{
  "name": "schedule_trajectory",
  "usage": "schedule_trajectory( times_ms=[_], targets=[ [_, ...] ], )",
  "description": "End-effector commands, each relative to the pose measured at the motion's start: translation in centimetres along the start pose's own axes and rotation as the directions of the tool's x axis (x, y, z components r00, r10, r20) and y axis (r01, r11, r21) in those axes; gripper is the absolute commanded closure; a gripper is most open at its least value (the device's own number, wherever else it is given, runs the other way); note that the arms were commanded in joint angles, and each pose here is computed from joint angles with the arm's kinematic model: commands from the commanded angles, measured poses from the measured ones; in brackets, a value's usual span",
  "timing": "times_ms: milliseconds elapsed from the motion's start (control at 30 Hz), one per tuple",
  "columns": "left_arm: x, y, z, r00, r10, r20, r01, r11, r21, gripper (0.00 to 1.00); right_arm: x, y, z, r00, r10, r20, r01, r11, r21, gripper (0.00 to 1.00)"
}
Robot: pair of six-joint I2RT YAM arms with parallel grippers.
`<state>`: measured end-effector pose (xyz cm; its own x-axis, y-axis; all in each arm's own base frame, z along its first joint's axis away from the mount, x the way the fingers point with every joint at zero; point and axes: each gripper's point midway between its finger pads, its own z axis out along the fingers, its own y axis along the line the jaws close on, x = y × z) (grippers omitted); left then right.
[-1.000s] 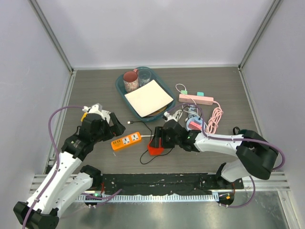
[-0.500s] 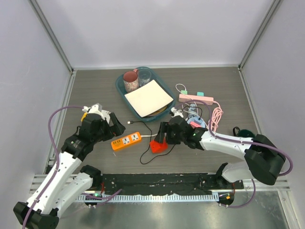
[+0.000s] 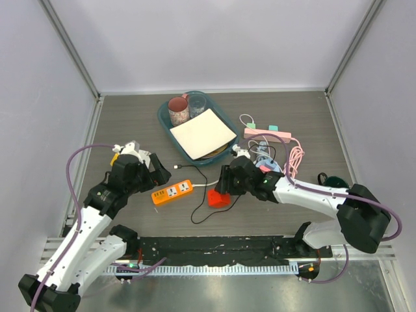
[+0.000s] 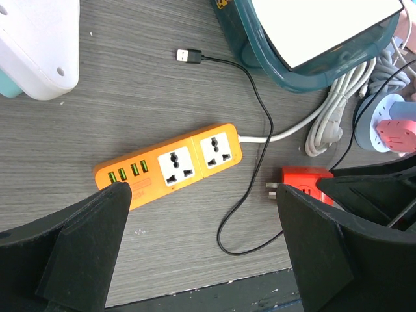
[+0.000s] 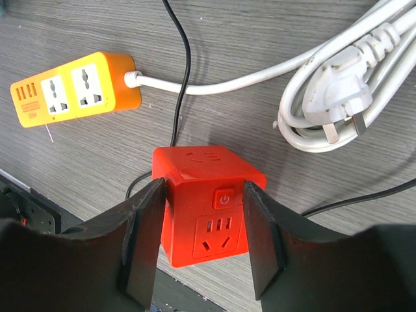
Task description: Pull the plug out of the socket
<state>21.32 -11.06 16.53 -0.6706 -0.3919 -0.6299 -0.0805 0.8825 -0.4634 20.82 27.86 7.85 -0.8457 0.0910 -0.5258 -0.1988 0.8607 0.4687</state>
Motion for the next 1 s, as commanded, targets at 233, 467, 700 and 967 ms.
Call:
schedule_trajectory(
  times_ms=[233, 467, 700, 967],
  targets=[
    [-0.7, -0.3, 0.2, 1.0, 0.008, 0.028, -0.008, 1.0, 0.011, 0.0, 0.5, -0.2, -1.0, 0.999, 0.042, 0.006, -0.042, 0.999, -0.025, 0.48],
    [-0.7, -0.3, 0.2, 1.0, 0.006, 0.028, -0.007, 1.0, 0.01, 0.0, 1.3, 1.2, -0.6, 0.997, 0.069, -0.029, -0.072, 0.991, -0.111, 0.54],
    [-0.6, -0.5, 0.2, 1.0, 0.008, 0.021, -0.008, 1.0, 0.021, 0.0, -0.9, 2.9, -1.2, 1.0, 0.01, 0.002, -0.01, 0.992, -0.126, 0.57],
    [-1.5, 0.1, 0.0, 0.998, -0.04, 0.042, 0.042, 0.998, -0.044, 0.02, -6.7, 2.3, -4.0, 0.986, -0.093, 0.141, 0.093, 0.996, 0.009, 0.56]
  ],
)
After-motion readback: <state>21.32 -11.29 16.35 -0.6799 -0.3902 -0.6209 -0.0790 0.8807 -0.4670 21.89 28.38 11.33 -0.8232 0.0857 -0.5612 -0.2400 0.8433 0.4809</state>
